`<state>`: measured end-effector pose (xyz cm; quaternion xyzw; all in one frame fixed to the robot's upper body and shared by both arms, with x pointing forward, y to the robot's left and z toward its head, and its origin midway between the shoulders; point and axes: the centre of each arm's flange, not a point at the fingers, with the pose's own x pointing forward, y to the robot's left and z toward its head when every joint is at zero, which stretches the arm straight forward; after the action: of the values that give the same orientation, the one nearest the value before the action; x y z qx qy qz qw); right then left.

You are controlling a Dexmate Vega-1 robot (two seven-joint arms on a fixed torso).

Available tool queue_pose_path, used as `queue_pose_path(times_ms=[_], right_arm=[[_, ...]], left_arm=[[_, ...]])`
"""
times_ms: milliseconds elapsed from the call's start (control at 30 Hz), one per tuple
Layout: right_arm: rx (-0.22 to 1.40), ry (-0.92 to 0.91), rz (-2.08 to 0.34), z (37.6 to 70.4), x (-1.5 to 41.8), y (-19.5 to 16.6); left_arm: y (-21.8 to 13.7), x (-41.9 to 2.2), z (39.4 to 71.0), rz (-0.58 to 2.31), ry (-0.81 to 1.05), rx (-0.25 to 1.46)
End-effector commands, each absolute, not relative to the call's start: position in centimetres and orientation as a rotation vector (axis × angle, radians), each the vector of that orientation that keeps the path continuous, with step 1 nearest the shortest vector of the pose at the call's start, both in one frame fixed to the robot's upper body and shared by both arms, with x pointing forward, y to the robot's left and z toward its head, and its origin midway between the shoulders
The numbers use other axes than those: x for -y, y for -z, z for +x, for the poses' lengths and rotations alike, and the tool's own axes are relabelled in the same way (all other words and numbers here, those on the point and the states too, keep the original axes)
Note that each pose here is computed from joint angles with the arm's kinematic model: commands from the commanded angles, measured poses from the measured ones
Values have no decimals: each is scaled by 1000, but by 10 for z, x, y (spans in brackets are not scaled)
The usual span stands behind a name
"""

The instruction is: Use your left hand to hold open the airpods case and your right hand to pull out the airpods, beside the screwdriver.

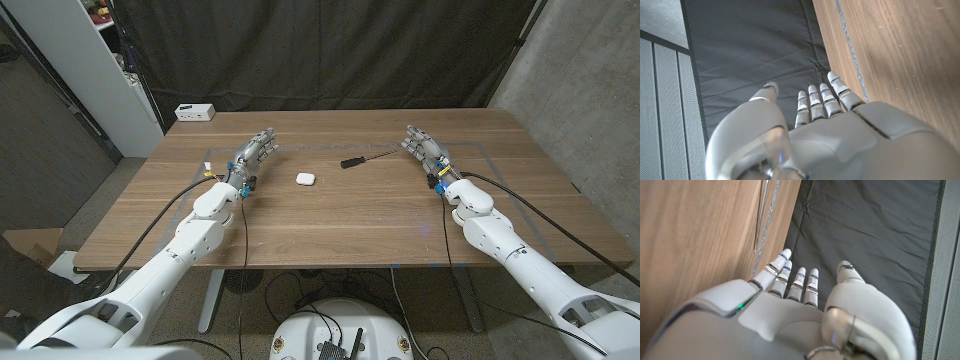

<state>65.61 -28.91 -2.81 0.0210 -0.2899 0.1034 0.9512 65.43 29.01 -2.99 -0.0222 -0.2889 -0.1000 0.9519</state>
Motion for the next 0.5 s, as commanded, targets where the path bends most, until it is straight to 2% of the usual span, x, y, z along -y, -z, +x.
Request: queue_pose_path(times_ms=[33, 300, 500], right_arm=[[584, -208, 44, 662, 287, 28], [589, -214, 31, 659, 283, 24], [585, -220, 31, 657, 279, 24]], left_arm=[[31, -289, 657, -44, 208, 582], [18, -309, 651, 81, 186, 562], [-5, -330, 639, 308, 136, 490]])
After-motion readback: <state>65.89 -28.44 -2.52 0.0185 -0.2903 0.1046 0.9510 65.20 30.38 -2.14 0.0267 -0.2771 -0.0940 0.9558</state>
